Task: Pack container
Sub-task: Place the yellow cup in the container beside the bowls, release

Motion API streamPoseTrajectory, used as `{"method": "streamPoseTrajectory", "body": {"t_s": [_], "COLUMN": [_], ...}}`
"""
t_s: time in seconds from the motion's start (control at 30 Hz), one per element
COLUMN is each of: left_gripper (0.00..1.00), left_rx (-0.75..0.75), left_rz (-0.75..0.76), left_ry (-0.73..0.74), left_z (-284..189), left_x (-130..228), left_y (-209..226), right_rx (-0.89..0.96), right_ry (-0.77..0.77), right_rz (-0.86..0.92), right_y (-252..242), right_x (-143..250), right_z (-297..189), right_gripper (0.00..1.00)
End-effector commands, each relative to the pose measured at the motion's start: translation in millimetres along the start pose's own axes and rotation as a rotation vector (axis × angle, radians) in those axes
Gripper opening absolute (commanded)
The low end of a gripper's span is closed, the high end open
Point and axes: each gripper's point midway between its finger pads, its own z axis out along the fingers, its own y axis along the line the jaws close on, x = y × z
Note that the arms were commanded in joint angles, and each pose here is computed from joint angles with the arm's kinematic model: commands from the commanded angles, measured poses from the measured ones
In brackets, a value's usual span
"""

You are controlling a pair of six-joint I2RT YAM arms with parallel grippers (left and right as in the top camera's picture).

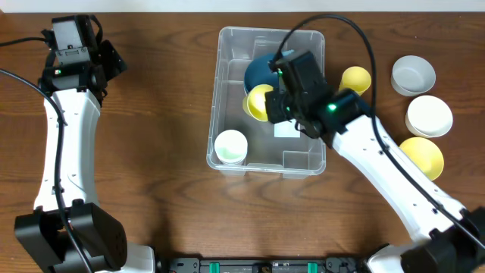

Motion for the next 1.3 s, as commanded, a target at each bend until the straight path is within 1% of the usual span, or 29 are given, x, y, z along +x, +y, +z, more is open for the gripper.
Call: {"method": "streamPoseTrajectory", "body": {"t_s": [0.0,0.23,0.73,1.27], "left_gripper": [0.98,0.98,0.98,0.98], "left_rx": [-0.005,-0.005,-0.005,-0.005], "left_rz": [-0.007,-0.007,-0.007,-0.007], "left_ry": [-0.025,-0.025,-0.025,-0.025], "left_z": [-7.8,-7.8,-7.8,-7.8], "left_x": [-8.2,-8.2,-8.2,-8.2], "left_y": [3.2,3.2,3.2,3.2], "right_rx": [0.025,0.05,0.071,0.077], "right_ry": [0.012,0.077,0.19,0.23], "right_rz": [0.032,0.066,0.066,0.046], "right_y": [1.7,-1.9,4.0,9.5], "right_x": [-5.9,6.2,35.8,52.2], "right_z": [9.2,30.4,71.3,113.8], "right_gripper": [0.01,0.01,0.01,0.01]}}
